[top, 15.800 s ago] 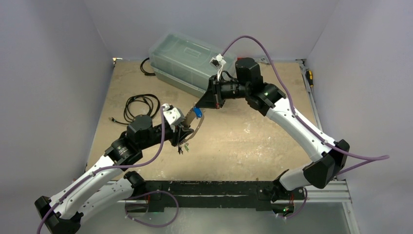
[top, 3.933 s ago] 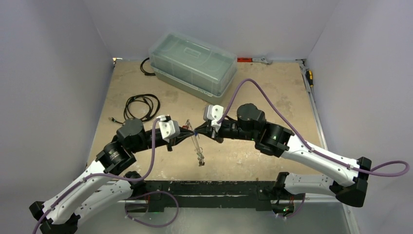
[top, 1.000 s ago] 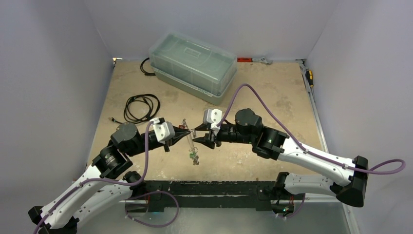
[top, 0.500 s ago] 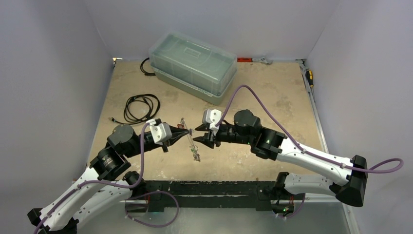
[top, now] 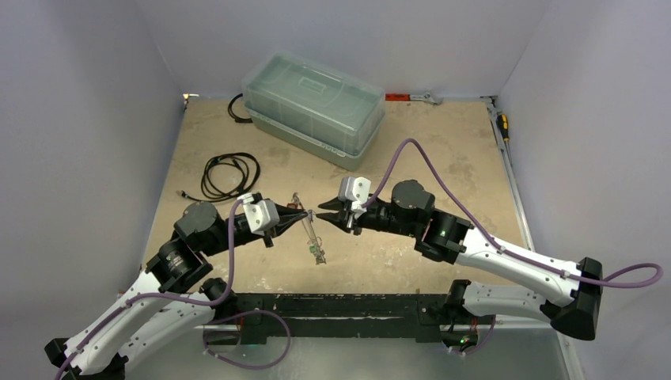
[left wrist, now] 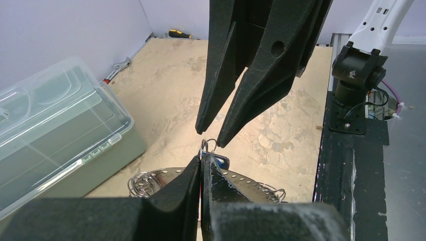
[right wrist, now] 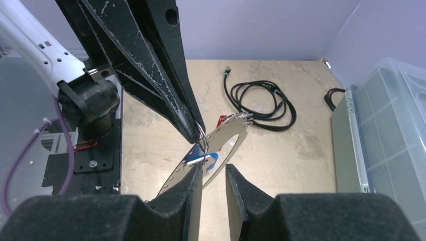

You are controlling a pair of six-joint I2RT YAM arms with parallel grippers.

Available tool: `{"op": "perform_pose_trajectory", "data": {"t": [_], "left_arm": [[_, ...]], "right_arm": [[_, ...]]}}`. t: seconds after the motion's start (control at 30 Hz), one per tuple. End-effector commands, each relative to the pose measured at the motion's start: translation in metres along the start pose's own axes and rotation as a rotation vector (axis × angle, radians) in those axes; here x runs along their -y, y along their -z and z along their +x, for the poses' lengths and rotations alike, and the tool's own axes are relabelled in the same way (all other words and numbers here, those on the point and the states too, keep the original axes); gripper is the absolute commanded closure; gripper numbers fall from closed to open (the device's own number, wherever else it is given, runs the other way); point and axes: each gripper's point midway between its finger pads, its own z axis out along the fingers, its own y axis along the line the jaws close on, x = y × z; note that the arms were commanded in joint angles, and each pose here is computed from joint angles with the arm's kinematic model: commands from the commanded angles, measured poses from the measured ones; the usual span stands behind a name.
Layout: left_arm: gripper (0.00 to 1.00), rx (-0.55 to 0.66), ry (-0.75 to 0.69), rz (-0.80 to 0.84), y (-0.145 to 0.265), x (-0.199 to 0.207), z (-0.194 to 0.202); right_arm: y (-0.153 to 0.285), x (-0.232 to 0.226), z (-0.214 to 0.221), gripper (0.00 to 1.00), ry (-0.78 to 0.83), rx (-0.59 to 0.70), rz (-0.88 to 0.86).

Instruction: Put the keys on the keyring

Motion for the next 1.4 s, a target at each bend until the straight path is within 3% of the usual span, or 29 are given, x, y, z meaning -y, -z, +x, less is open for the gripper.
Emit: {"op": "perform_pose_trajectory", "data": {"t": [0.0,0.73,1.2,1.37], "left_arm": [[1.00,0.092,-0.038,-0.019,0.000,-0.005,-0.027],[1.00,0.078,-0.029,-0.028,-0.002,-0.008,-0.023],[1.00,0.078,-0.027,-0.019,-0.003,-0.006,-0.022],[1.00,0.083,-0.029,-0.032,-0.001,-0.008,-0.024]], "right_arm": [[0.000,0.008,-0.018,0.75,0.035,0.055,0.030],[-0.005,-0.003,-0.022,0.76,0.042,0.064,-0.041],[-0.008,-0.001,-0.021,1.00,0.040,0.059,-0.034],[-0.009,-0.004,-0.010,1.00,0.029,0.029,-0.044]]}}
